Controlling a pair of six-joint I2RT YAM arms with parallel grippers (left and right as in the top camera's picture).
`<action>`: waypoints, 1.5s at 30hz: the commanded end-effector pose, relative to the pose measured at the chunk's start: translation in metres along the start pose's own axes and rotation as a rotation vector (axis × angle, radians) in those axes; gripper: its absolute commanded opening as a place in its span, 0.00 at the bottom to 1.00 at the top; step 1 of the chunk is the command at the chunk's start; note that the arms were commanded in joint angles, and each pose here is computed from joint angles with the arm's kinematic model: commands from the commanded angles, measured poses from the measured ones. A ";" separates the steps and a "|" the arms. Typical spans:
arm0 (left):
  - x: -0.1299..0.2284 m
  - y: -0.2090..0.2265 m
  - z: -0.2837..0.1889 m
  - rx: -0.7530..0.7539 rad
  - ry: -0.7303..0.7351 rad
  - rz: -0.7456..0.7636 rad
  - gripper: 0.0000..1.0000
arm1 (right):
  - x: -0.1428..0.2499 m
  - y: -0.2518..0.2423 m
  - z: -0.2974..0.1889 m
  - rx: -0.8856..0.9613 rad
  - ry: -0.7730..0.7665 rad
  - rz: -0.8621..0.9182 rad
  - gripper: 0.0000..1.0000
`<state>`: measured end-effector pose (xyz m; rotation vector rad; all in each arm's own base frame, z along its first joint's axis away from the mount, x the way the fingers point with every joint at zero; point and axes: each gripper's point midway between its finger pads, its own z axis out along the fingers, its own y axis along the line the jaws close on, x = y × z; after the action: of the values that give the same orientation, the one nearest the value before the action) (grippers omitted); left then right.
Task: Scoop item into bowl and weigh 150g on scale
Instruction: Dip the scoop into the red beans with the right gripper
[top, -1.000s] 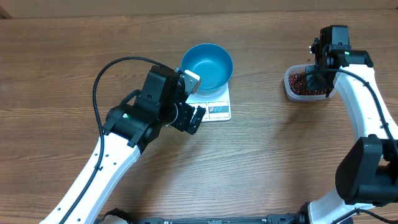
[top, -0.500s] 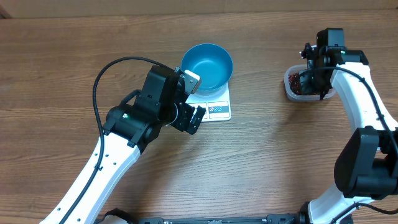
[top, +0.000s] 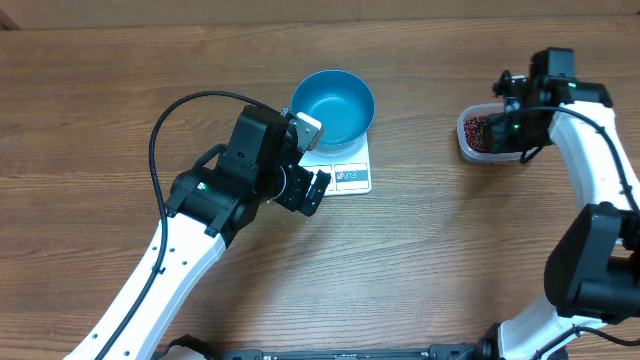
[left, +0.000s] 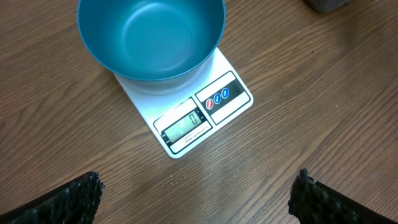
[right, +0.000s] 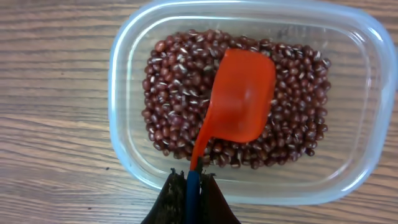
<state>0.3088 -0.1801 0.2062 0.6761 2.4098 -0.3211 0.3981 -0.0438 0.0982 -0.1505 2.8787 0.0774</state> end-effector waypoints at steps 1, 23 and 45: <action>-0.002 -0.001 -0.003 0.011 -0.012 0.020 1.00 | -0.003 0.010 -0.003 -0.175 -0.036 0.049 0.04; -0.002 -0.001 -0.003 0.011 -0.012 0.020 1.00 | -0.001 0.003 -0.012 -0.323 -0.082 0.145 0.04; -0.002 -0.001 -0.003 0.011 -0.012 0.020 1.00 | 0.010 0.006 -0.009 -0.486 -0.119 0.234 0.04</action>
<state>0.3088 -0.1801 0.2062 0.6761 2.4098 -0.3211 0.3892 -0.0524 0.1018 0.0813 2.7331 0.6283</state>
